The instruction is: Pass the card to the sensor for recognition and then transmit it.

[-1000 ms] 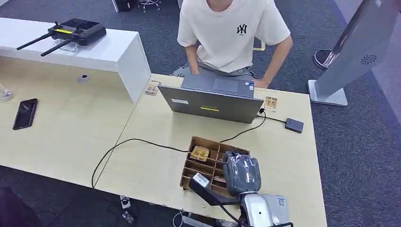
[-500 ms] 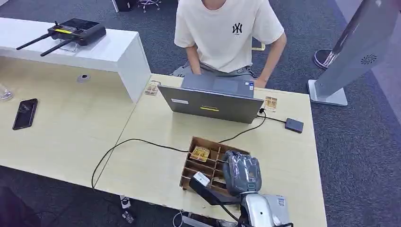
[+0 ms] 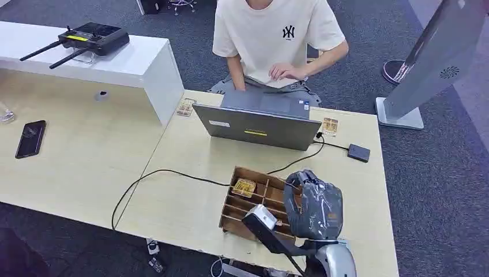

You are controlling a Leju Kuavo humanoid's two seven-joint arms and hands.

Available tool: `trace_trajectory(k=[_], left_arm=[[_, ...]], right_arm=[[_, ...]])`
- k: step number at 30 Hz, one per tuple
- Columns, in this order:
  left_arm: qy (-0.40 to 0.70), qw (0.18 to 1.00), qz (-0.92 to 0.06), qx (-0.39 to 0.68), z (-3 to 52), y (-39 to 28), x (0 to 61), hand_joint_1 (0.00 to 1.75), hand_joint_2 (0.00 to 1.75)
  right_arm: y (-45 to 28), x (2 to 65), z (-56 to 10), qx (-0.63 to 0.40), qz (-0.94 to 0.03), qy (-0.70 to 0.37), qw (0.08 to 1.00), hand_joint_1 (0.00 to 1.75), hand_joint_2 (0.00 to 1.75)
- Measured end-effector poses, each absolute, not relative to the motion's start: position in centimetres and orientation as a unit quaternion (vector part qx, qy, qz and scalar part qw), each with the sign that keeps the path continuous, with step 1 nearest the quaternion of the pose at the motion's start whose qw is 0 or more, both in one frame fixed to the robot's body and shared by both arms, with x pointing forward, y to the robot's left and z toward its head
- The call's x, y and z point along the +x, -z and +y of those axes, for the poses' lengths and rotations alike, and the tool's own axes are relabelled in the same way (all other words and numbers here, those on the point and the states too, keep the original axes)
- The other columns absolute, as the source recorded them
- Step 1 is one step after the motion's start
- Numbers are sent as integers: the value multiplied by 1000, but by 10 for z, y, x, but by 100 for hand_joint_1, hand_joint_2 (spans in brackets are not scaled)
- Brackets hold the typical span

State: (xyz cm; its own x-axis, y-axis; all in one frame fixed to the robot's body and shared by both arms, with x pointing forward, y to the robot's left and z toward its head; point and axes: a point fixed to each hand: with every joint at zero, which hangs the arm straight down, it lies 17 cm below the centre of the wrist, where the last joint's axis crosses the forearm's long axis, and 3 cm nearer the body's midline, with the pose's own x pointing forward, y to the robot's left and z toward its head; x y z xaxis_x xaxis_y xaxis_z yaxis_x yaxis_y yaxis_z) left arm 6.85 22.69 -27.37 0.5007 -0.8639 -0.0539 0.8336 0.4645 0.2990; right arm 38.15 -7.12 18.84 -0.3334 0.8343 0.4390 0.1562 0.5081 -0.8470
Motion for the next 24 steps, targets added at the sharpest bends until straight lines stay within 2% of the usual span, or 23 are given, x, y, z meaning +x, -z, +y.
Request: trace_trajectory(k=[11, 24], left_arm=[[484, 861, -52, 145, 229, 275, 61, 0, 0], [501, 852, -47, 145, 238, 276, 64, 0, 0]], right_arm=[[-240, 360, -106, -312, -786, -262, 465, 175, 175], [-252, 389, -102, -307, -789, -269, 459, 175, 175]])
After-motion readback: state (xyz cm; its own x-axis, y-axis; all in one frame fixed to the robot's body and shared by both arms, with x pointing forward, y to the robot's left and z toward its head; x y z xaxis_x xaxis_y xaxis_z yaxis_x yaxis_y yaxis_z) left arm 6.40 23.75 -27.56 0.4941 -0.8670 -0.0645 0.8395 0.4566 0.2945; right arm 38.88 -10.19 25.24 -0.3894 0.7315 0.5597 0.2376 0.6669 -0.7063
